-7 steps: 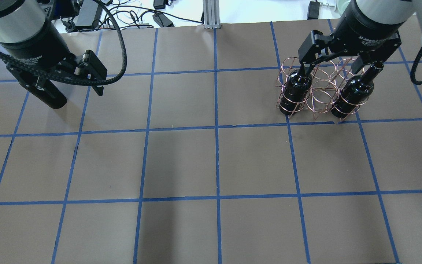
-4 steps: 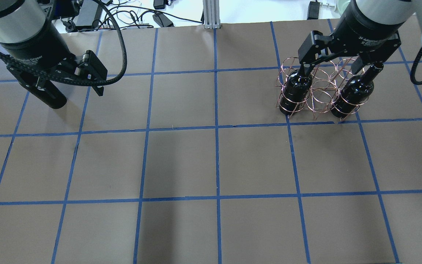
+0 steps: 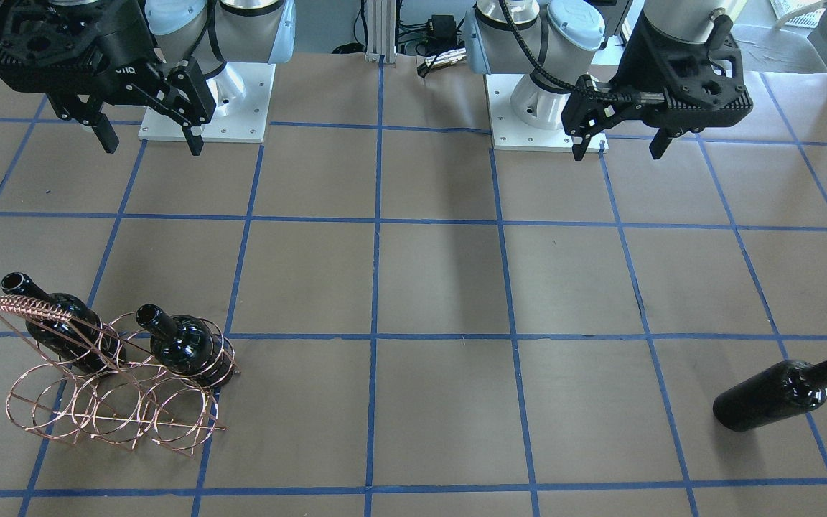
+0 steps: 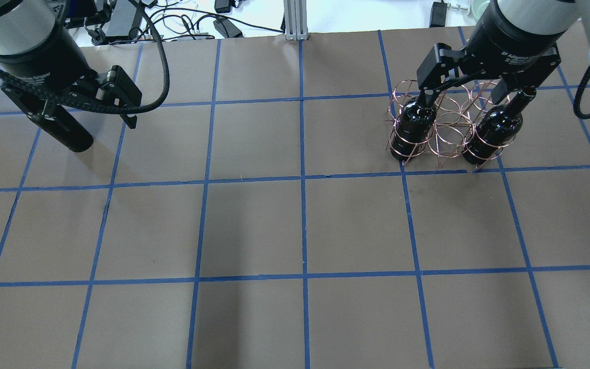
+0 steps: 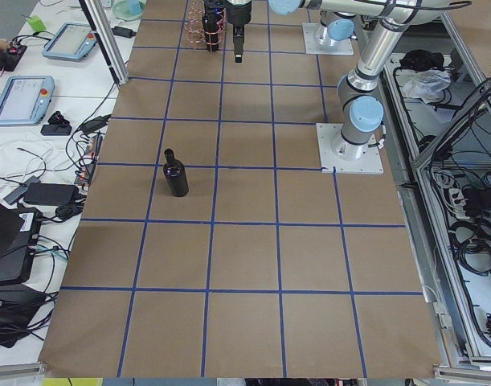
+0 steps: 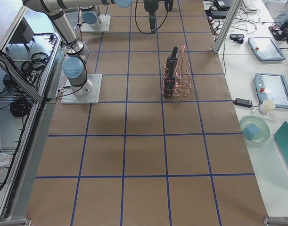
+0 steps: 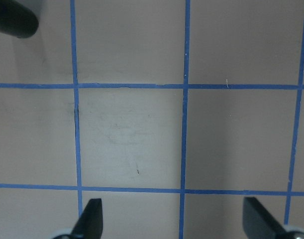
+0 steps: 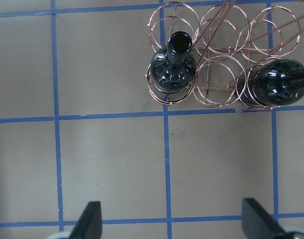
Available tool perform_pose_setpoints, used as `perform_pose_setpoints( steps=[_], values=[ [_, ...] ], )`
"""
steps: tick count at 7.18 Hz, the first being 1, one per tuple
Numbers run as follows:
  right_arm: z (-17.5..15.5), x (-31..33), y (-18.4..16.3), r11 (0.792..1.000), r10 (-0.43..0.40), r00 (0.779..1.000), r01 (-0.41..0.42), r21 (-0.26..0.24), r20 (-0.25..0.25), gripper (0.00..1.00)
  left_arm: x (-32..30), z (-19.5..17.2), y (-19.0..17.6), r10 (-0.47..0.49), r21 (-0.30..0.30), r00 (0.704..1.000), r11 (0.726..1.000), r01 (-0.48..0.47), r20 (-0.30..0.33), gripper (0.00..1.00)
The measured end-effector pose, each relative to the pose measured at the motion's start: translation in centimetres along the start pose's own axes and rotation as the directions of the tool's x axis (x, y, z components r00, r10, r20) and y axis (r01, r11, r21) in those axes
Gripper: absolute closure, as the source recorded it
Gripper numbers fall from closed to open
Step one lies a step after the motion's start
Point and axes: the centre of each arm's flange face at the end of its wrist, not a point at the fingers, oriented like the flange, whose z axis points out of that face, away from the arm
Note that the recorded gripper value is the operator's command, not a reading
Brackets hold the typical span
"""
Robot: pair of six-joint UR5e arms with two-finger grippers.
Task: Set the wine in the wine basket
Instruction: 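Move the left gripper toward the dark wine bottle at the far edge, then lower the left gripper over the bottle neck and close on it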
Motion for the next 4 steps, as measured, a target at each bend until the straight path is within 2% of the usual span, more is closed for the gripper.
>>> perform_pose_setpoints(
  steps=[2,4],
  values=[
    [0.0,0.0,0.0,1.000,0.000,1.000,0.000,0.000,0.000,0.00,-8.4,1.1,-2.3,-0.056,-0.006,0.998,0.998,0.056,-0.014,0.00],
    [0.0,0.0,0.0,1.000,0.000,1.000,0.000,0.000,0.000,0.00,-15.5,2.5,-5.3,-0.040,0.010,0.999,0.999,0.040,-0.026,0.00]
  ],
)
